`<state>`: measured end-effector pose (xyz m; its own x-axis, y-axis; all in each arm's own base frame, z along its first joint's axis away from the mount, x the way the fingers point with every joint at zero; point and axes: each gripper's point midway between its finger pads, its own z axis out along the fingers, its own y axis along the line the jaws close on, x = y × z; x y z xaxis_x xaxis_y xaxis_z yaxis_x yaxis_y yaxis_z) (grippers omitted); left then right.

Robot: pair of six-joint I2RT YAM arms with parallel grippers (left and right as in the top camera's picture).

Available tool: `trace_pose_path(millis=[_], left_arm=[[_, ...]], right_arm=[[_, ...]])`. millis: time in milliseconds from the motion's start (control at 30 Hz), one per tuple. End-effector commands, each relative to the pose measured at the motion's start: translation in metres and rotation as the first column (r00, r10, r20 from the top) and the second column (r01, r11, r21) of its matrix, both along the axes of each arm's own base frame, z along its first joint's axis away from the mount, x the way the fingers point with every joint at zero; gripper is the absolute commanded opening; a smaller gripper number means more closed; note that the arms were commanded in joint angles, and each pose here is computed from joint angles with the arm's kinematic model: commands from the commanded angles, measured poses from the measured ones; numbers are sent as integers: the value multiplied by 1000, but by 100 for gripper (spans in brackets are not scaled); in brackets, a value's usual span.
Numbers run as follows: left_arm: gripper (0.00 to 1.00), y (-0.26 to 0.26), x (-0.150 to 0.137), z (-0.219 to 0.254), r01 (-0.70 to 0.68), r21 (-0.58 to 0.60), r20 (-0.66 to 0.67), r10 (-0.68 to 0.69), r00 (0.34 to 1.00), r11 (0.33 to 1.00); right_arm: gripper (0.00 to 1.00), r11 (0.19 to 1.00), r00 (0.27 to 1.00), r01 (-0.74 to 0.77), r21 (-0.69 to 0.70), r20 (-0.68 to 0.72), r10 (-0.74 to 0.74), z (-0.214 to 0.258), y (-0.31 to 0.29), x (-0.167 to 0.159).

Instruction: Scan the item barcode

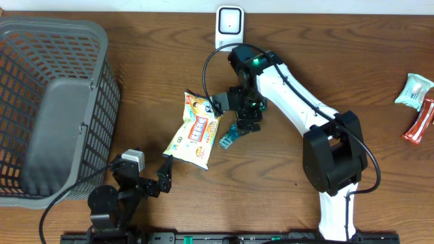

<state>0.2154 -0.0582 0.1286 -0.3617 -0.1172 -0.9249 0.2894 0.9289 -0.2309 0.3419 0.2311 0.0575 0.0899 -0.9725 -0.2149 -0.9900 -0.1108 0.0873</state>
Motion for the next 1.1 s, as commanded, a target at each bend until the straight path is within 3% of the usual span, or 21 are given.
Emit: trace_pose_path(millis=[0, 400, 567, 700, 800, 1067], left_arm=[[98, 1, -1, -10, 2, 14, -24, -1, 1000, 1000], [98, 1, -1, -10, 2, 14, -24, -2, 1000, 1000], [98, 1, -1, -10, 2, 14, -24, -2, 1000, 1000], [98, 1, -1, -10, 2, 14, -24, -2, 1000, 1000], [98, 1, -1, -10, 2, 14, -24, -2, 1000, 1000], [98, 1, -1, -10, 2, 14, -24, -2, 1000, 1000]], right_arm=[[96, 1000, 999, -24, -17, -34, 24, -11, -2, -12], [86, 1000, 1000, -18, -6, -10, 18, -37, 2, -14], [74, 1000, 1000, 21, 7, 20, -21, -48, 5, -8], [55, 998, 997, 68, 12, 48, -68, -53, 8, -1], [42, 989, 986, 146, 24, 78, -147, -53, 11, 10], [31, 902, 897, 427, 71, 95, -432, -50, 19, 34]])
